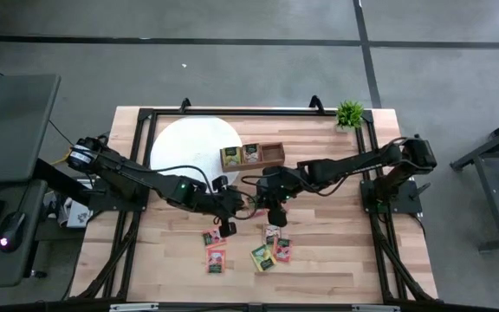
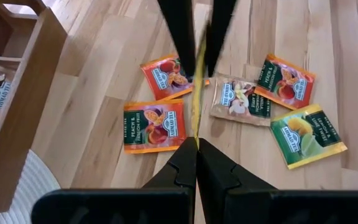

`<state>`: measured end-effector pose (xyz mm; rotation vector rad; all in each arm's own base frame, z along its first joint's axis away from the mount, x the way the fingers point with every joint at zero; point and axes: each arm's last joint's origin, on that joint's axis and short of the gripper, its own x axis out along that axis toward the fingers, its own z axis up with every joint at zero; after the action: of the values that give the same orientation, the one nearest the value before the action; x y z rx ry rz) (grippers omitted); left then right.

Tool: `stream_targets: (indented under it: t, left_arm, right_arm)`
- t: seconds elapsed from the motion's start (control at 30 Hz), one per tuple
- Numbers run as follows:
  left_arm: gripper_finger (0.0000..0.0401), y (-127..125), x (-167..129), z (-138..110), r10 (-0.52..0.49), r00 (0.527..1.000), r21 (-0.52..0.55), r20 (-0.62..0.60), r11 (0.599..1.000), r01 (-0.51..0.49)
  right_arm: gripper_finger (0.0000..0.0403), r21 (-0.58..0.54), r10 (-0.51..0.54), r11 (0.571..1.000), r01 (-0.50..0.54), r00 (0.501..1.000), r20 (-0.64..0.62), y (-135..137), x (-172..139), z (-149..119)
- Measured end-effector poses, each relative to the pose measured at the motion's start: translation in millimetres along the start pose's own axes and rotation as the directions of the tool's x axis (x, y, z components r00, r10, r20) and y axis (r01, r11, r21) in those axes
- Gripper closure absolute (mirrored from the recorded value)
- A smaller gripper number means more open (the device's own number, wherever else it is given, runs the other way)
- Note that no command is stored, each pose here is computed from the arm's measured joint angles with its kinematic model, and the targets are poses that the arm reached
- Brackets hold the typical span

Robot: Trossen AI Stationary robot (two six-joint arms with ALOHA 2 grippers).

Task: Pick & Place Tea
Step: Put the yellow tea bag into the left compartment of the wooden organizer

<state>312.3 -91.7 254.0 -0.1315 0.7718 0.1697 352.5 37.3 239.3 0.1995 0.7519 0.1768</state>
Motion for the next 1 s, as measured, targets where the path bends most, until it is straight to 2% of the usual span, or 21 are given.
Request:
stream_targets:
  t: [0.07,0.33,0.47,0.7,0.8,0.87,0.93,1.0]
  left_arm:
    - [0.0401,0,0,0,0.001,1.0,0.002,0.0,1.0,-0.001]
    - [0.0401,3,-2,-2,0.038,0.999,0.016,-0.015,0.999,-0.037]
    - [0.0401,8,-15,-2,0.075,0.997,0.023,-0.015,0.997,-0.075]
    - [0.04,29,-53,-10,0.222,0.973,0.034,-0.059,0.975,-0.22]
    - [0.04,37,-70,-12,0.272,0.961,0.004,-0.058,0.962,-0.272]
    - [0.04,39,-79,-15,0.3,0.953,0.006,-0.045,0.954,-0.3]
    - [0.04,41,-87,-13,0.318,0.948,-0.021,-0.013,0.948,-0.319]
    - [0.04,41,-92,-16,0.341,0.94,-0.012,0.0,0.94,-0.341]
  right_arm:
    - [0.0391,-0.003,-0.001,1.0,0.001,1.0,0.0,-1,0,0]
    - [0.0398,-0.007,-0.01,1.0,0.01,1.0,0.012,0,0,1]
    - [0.04,-0.005,-0.046,0.999,0.046,0.998,0.045,-1,0,4]
    - [0.0401,0.016,-0.096,0.995,0.095,0.993,0.066,-3,1,3]
    - [0.0402,0.042,-0.093,0.995,0.088,0.987,0.134,-4,3,0]
    - [0.0402,0.073,-0.103,0.993,0.088,0.965,0.24,-5,2,0]
    - [0.0402,0.112,-0.119,0.99,0.084,0.923,0.366,-5,-3,-1]
    - [0.0402,0.15,-0.133,0.987,0.065,0.853,0.505,-6,-12,-3]
